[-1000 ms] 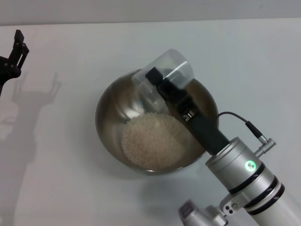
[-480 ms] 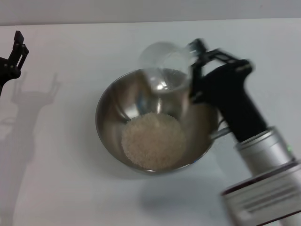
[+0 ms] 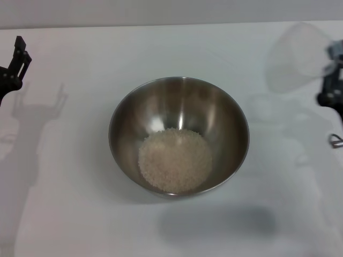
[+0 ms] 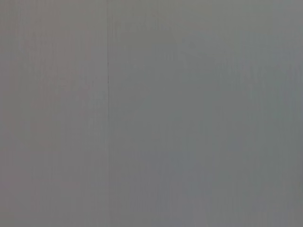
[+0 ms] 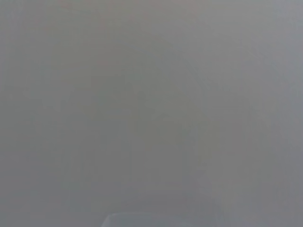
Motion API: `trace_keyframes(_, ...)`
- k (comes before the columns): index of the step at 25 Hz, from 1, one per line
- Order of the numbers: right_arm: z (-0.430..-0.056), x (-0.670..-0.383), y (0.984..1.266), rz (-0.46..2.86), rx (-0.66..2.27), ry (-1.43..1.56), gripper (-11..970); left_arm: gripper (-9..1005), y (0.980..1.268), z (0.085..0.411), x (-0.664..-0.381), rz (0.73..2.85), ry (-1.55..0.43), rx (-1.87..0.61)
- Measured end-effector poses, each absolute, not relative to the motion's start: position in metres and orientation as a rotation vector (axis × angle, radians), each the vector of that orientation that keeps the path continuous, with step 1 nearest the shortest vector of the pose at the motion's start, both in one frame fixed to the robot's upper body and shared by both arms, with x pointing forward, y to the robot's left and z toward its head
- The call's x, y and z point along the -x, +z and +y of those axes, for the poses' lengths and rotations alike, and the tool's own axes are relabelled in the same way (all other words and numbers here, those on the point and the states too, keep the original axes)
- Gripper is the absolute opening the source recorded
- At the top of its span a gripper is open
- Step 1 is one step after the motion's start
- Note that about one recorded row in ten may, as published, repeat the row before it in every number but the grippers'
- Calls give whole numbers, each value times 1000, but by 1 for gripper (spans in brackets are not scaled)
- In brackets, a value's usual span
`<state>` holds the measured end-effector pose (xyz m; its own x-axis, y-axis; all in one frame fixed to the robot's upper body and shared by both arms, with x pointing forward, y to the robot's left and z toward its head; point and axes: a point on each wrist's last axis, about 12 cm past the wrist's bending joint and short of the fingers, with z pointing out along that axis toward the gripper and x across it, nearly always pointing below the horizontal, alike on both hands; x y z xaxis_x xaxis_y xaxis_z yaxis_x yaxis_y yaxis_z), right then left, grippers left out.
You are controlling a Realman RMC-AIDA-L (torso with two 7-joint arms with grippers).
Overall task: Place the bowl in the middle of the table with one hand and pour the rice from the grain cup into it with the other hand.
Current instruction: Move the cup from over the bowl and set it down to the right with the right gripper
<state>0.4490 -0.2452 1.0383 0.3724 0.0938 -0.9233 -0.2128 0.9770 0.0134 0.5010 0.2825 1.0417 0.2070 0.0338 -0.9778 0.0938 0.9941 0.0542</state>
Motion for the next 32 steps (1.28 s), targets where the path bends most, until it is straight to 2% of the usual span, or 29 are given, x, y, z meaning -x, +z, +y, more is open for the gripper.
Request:
trace_keyframes(4, -267, -451, 1025, 1276, 86, 111, 17, 846, 1042, 282, -501, 1363, -43, -112)
trace_keyframes(10, -276, -467, 1017, 1369, 84, 68, 17, 846, 1042, 282, -502, 1362, -44, -112)
trace_keyframes(14, -267, -494, 1014, 1460, 142, 83, 17, 846, 1042, 281, -502, 1362, -45, -112)
trace_keyframes(19, -254, -515, 1010, 1542, 214, 111, 17, 846, 1042, 281, -503, 1359, -48, -115)
trace_keyframes(32, -235, -535, 1007, 1625, 370, 143, 28, 846, 1043, 280, -503, 1357, -50, -120)
